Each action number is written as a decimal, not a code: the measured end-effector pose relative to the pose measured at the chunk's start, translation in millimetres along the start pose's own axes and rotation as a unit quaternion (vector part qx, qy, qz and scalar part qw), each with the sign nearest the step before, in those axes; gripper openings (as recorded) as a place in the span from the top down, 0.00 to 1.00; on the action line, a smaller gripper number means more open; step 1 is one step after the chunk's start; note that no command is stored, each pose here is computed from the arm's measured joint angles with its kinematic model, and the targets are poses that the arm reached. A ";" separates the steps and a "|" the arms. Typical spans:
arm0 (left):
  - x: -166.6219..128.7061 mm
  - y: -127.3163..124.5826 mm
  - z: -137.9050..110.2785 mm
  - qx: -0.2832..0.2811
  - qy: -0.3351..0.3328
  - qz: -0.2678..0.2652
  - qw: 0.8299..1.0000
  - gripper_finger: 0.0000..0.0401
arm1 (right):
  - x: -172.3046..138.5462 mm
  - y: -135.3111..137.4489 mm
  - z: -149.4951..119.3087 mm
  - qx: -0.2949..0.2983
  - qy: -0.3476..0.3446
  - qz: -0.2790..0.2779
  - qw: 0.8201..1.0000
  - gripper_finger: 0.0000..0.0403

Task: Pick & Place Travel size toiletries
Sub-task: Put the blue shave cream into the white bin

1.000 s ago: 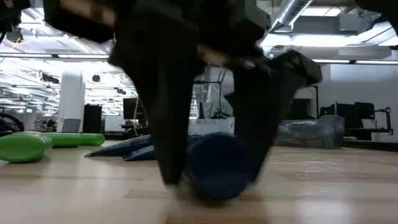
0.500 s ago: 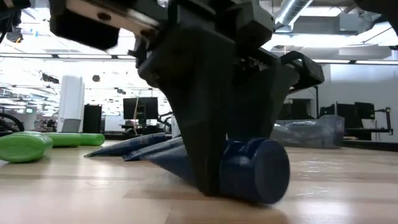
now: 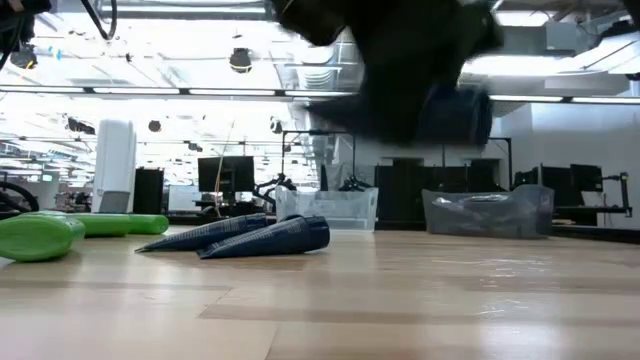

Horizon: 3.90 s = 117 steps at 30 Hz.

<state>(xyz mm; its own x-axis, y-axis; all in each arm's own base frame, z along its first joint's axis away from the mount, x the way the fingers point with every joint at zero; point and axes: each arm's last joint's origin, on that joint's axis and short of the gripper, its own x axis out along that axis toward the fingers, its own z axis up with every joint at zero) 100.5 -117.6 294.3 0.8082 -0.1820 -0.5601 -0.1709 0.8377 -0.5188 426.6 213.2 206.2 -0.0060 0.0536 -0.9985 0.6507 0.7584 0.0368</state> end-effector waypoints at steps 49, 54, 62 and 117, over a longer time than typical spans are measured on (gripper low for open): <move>-61.8 26.2 45.1 0.162 -0.258 0.010 0.952 0.67 | -32.0 -153.9 -181.7 -0.470 0.035 -0.130 0.872 0.83; -73.9 37.0 49.5 0.151 -0.274 0.000 0.950 0.71 | -16.4 -156.6 -177.4 -0.501 0.039 -0.126 0.855 0.83; -70.9 34.8 48.7 0.173 -0.275 0.018 0.946 0.71 | -4.8 -160.6 -177.2 -0.570 0.052 -0.125 0.811 0.83; 13.9 80.5 83.3 0.060 -0.154 0.324 0.932 0.68 | -235.6 -420.2 -174.8 -0.248 -0.593 0.216 0.735 0.99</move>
<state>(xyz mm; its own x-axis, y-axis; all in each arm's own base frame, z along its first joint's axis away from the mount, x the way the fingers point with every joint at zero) 144.9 -9.8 298.6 0.6837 0.5225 -0.5095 -0.6297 0.7752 -0.0500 21.8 -4.6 432.8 0.9775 -0.0219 -0.2097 0.0389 0.9962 0.0773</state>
